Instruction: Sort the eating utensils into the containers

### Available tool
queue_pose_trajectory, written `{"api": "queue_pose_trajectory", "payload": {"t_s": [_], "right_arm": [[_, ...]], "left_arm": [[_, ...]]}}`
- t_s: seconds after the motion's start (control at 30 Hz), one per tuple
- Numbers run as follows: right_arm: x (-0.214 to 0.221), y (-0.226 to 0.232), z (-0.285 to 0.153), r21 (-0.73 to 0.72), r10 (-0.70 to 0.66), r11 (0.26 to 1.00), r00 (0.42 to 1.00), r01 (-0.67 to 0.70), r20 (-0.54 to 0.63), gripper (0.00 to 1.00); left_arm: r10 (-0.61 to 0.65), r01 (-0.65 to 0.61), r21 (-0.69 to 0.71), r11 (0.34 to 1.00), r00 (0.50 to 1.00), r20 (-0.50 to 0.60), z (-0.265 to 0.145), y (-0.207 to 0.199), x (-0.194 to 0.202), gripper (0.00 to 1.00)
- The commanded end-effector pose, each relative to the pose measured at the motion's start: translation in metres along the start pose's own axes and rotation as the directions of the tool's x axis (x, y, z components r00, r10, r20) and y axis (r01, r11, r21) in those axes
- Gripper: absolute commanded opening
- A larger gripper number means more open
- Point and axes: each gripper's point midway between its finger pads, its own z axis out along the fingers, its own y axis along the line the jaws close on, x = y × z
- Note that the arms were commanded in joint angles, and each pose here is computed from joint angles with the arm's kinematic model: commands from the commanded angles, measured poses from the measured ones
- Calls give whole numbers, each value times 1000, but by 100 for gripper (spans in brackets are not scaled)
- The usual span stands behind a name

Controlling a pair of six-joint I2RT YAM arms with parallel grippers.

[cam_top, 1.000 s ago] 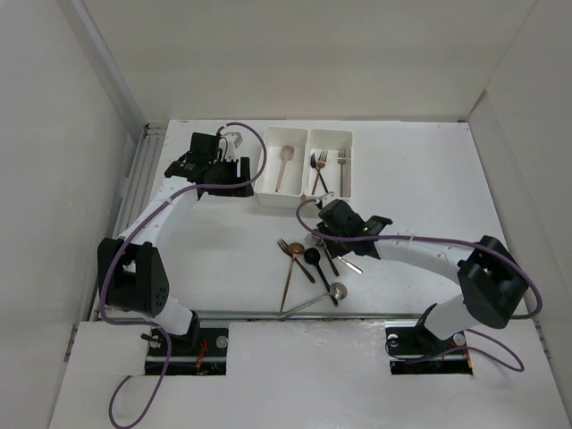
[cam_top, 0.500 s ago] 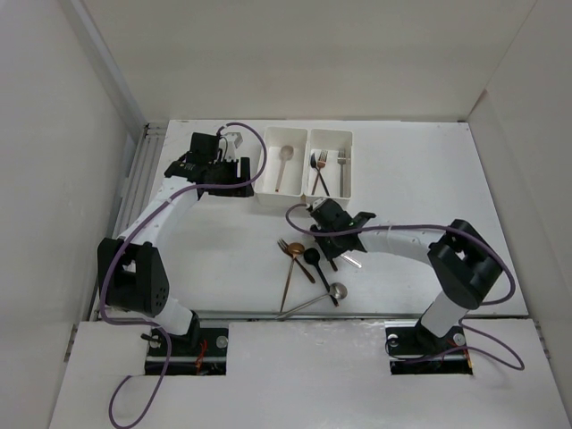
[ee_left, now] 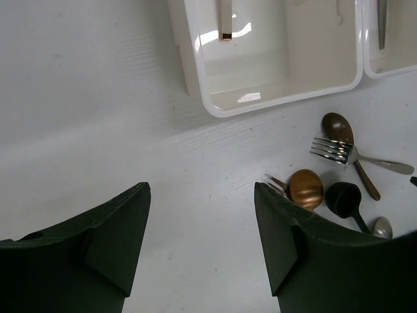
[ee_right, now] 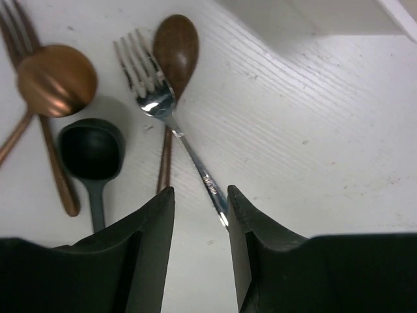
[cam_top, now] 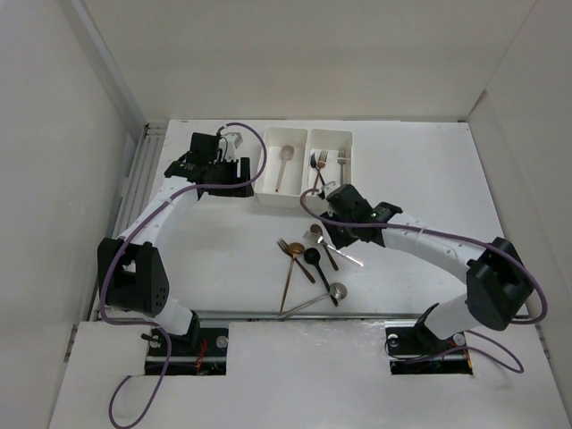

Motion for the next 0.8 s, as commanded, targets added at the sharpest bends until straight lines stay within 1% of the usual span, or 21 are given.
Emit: {"api": "queue_pose_trajectory", "payload": {"t_s": [0.0, 0.03, 0.13, 0.17, 0.23, 0.3, 0.47, 0.5, 0.67, 0.73, 0.77], "right_arm": [[9, -11, 12, 12, -46, 999, 997, 47, -68, 44], [5, -6, 14, -17, -56, 998, 997, 55, -62, 44], [17, -6, 27, -14, -62, 998, 991, 61, -114, 44], [15, -7, 30, -5, -63, 998, 991, 62, -117, 44], [27, -6, 38, 1, -58, 998, 981, 59, -186, 44], [32, -4, 43, -11, -61, 998, 975, 60, -215, 44], [38, -1, 54, -26, -61, 998, 974, 57, -220, 44], [43, -1, 57, -25, -63, 998, 970, 58, -236, 44], [17, 6, 74, -41, -67, 997, 982, 61, -178, 44], [14, 7, 81, -41, -67, 997, 982, 61, -175, 39], [15, 9, 85, -50, -67, 997, 982, 59, -174, 33]], "left_arm": [[15, -16, 21, 1000, 998, 53, -16, -8, -15, 62], [15, -16, 21, 1000, 998, 53, -16, -8, -15, 62], [20, -22, 23, 999, 997, 71, -21, -10, -20, 62], [20, -22, 23, 999, 997, 71, -21, -10, -20, 62], [22, -24, 15, 1000, 997, 81, -24, -10, -22, 62], [22, -24, 15, 1000, 997, 81, -24, -10, -22, 62], [22, -24, 15, 1000, 997, 81, -24, -10, -22, 63], [22, -24, 15, 1000, 997, 81, -24, -10, -22, 63], [16, -17, 9, 1000, 996, 83, -24, -6, -22, 63], [16, -17, 9, 1000, 996, 83, -24, -6, -22, 63], [16, -17, 9, 1000, 996, 83, -24, -6, -22, 63]]}}
